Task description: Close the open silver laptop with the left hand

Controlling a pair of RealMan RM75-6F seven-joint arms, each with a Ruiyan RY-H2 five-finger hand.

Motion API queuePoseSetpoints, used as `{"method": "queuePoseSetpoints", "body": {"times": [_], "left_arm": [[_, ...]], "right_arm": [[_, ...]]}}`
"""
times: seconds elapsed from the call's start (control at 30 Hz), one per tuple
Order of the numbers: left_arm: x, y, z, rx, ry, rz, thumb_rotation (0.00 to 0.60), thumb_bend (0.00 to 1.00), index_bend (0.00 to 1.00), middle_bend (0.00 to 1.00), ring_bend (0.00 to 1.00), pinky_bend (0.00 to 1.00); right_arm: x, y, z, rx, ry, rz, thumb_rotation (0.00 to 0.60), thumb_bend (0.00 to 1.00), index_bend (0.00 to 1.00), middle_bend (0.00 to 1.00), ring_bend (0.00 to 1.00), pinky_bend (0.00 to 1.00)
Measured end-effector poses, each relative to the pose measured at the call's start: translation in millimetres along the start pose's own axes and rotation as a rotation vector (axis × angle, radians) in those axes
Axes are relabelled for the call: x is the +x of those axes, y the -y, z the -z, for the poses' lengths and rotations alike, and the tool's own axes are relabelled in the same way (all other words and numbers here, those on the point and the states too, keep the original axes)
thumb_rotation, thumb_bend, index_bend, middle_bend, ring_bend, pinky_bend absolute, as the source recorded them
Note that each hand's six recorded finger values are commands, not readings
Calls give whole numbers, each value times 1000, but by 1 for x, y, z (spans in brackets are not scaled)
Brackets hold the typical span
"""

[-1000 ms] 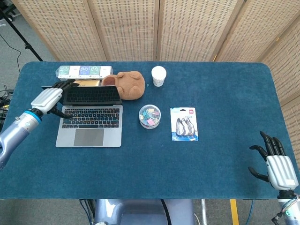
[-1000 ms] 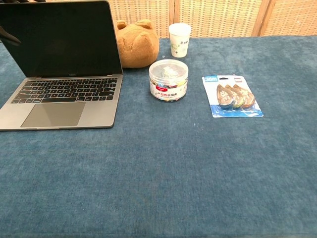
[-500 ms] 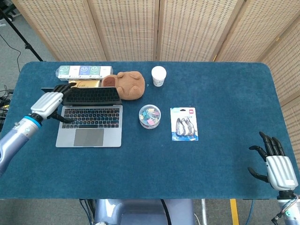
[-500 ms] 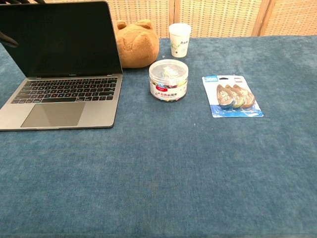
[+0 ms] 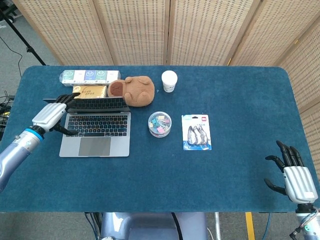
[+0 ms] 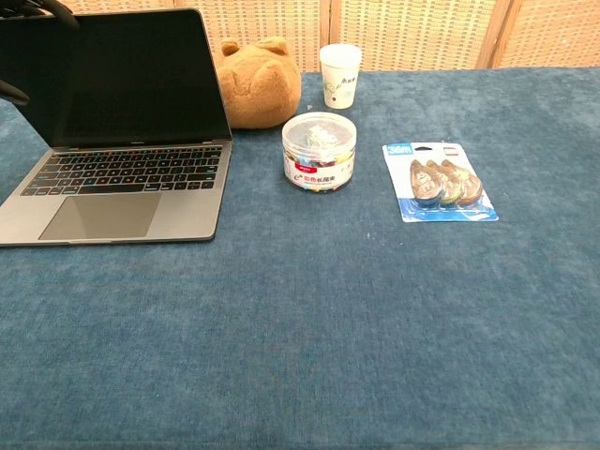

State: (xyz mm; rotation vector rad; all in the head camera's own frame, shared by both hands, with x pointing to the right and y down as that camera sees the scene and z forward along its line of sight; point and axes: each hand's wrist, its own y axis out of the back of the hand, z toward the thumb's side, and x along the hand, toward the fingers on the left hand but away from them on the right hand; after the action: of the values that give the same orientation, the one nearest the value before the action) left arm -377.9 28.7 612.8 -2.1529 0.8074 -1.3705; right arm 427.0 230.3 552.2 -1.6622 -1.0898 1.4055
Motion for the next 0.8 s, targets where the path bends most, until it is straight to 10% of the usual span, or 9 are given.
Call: {"method": "queuePoseSetpoints", "body": {"times": [0.8], "left_arm": [[-19,12,-14,-11,34,14,600,0,184,31,52,59]], "right_arm": [[1,0,-2,-1,-8,-1,600,227,307,0,0,0]]}}
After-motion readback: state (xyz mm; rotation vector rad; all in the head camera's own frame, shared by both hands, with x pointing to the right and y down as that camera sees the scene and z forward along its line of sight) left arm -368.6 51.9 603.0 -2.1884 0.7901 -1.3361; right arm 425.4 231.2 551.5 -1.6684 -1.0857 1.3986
